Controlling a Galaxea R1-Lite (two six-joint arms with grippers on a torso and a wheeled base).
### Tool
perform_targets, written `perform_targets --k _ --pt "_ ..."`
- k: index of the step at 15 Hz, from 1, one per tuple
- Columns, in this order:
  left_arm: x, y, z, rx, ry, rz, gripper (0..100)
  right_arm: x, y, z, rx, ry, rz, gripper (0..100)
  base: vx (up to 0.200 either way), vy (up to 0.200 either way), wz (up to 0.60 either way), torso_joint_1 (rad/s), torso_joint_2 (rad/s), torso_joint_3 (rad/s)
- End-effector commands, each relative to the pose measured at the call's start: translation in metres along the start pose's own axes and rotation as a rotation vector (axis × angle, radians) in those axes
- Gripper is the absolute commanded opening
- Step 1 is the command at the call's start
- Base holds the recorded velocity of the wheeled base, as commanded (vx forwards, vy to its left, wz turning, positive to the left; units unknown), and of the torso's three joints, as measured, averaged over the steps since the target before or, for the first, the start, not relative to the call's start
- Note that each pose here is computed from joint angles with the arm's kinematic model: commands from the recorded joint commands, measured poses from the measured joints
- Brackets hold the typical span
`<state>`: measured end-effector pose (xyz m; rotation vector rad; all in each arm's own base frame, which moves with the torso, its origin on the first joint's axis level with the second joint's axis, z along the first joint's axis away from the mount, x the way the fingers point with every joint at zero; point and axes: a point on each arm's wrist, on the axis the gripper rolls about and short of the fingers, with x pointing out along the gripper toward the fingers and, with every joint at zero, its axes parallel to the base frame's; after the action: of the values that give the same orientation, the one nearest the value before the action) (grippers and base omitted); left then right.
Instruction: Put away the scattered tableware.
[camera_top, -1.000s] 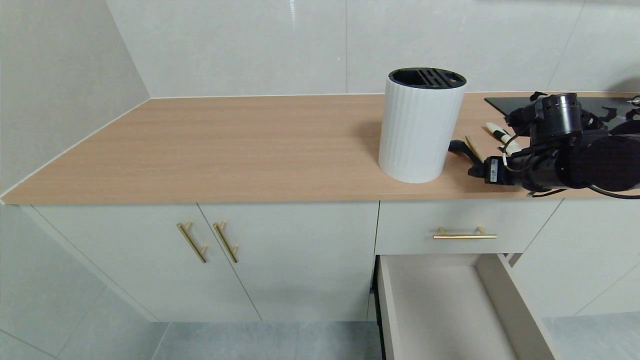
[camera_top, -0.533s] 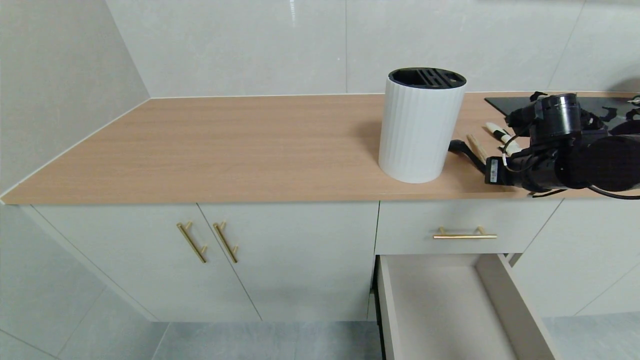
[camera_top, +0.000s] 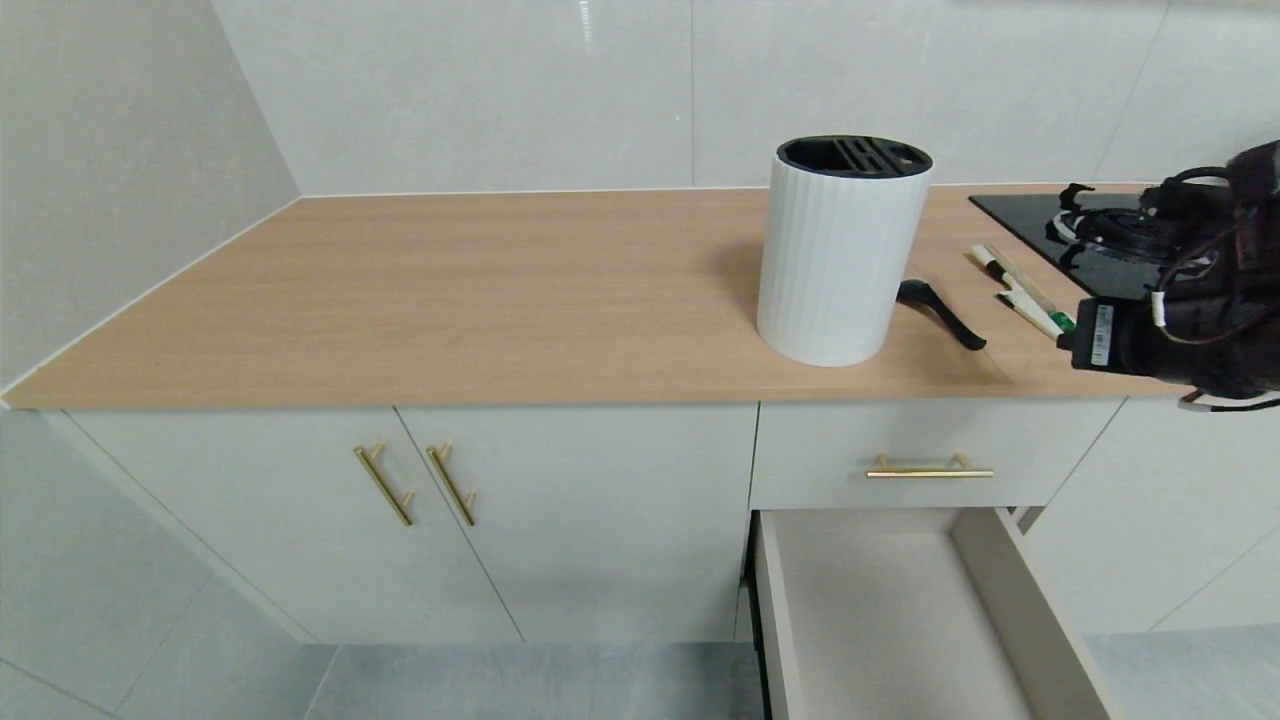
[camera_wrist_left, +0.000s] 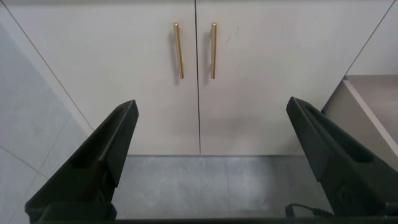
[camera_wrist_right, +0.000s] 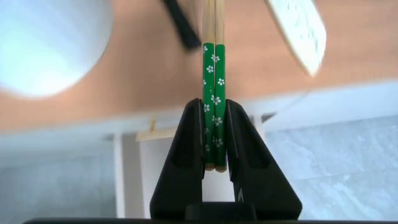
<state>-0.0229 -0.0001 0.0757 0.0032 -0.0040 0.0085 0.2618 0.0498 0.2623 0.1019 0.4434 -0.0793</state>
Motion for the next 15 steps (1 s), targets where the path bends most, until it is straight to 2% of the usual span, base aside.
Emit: perform_targets --k 1,5,7,9,11,15 --pt "0.0 0.0 0.0 0.0 0.001 0.001 100 -0.05 -0.013 -0.014 0.015 -0.035 0.079 0 0.0 0.0 0.0 0.0 0.0 0.0" --pt "0.0 0.0 0.0 0.0 0.001 0.001 100 -0.077 -0.023 -0.042 0.008 -0.014 0.106 0 0.0 0.0 0.0 0.0 0.0 0.0" --pt "0.0 0.0 0.0 0.001 0.001 0.001 100 -0.09 -0.025 -0.055 -0.034 0.067 0.15 0 0.0 0.0 0.0 0.0 0.0 0.0" --pt "0.0 0.0 0.0 0.0 0.001 0.001 100 -0.111 -0.029 -0.066 -0.095 0.159 0.288 0 0.0 0.0 0.0 0.0 0.0 0.0" --pt "0.0 0.0 0.0 0.0 0.001 0.001 100 -0.116 -0.031 -0.075 -0.171 0.209 0.386 0 0.0 0.0 0.0 0.0 0.0 0.0" --pt "0.0 0.0 0.0 0.0 0.001 0.001 100 -0.104 -0.03 -0.093 -0.27 0.278 0.428 0 0.0 0.0 0.0 0.0 0.0 0.0"
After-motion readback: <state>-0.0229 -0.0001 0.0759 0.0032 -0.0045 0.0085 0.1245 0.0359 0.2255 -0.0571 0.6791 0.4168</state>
